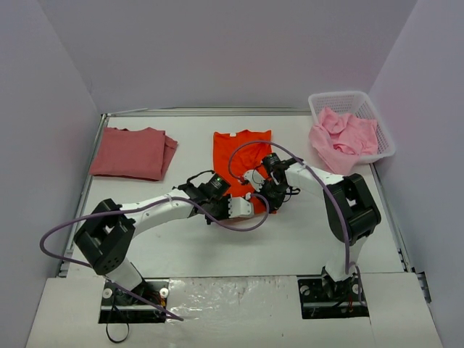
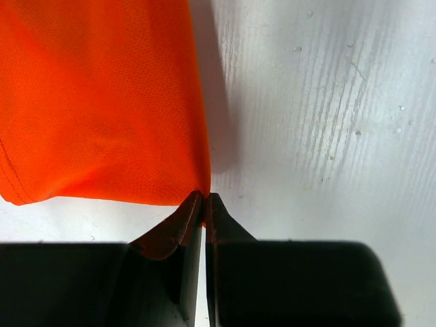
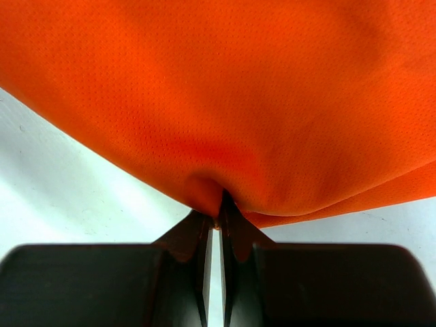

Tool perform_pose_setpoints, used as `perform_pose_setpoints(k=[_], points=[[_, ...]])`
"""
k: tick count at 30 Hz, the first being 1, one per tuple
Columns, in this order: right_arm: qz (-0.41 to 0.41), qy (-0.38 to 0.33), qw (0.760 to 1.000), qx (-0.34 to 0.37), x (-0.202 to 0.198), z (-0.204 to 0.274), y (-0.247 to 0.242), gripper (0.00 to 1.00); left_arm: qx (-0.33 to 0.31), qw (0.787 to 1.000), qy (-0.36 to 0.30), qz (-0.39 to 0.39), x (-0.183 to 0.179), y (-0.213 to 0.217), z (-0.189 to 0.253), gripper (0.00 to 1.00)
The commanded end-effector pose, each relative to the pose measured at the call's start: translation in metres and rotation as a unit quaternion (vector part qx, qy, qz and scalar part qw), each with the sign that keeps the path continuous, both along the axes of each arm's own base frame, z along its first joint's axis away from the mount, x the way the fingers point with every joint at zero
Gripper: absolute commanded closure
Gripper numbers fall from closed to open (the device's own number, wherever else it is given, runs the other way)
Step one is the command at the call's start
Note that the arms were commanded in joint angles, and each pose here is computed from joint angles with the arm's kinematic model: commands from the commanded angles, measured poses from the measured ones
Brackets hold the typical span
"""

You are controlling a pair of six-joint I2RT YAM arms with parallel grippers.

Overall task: Fold and stack the t-shirts
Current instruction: Grab one side of the 2/3 rectangular tshirt with both arms

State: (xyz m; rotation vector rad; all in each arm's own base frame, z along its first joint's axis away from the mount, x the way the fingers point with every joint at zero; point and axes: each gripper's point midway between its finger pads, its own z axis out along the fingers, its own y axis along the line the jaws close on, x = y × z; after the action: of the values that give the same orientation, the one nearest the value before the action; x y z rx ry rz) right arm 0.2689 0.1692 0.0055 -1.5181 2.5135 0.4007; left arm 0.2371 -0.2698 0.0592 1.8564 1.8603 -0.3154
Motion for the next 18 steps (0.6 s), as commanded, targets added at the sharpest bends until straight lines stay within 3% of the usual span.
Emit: perform_pose_setpoints(k=[1,9,18], points=[[0.019,0.105,0.993,-0.049,-0.057,-0.022,-0.025,1.0,-0.009,1.0,0.017,-0.014,-0.006,0.006,0.021,0.98],[0.027,0.086,0.995,-0.05,-0.056,0.002,-0.034,1.0,-0.018,1.0,0.021,-0.003,-0.002,0.012,0.025,0.98],[0.031,0.03,0.999,0.001,-0.048,0.037,-0.023,1.0,-0.062,0.997,0.048,0.009,0.0,0.013,0.045,0.98]])
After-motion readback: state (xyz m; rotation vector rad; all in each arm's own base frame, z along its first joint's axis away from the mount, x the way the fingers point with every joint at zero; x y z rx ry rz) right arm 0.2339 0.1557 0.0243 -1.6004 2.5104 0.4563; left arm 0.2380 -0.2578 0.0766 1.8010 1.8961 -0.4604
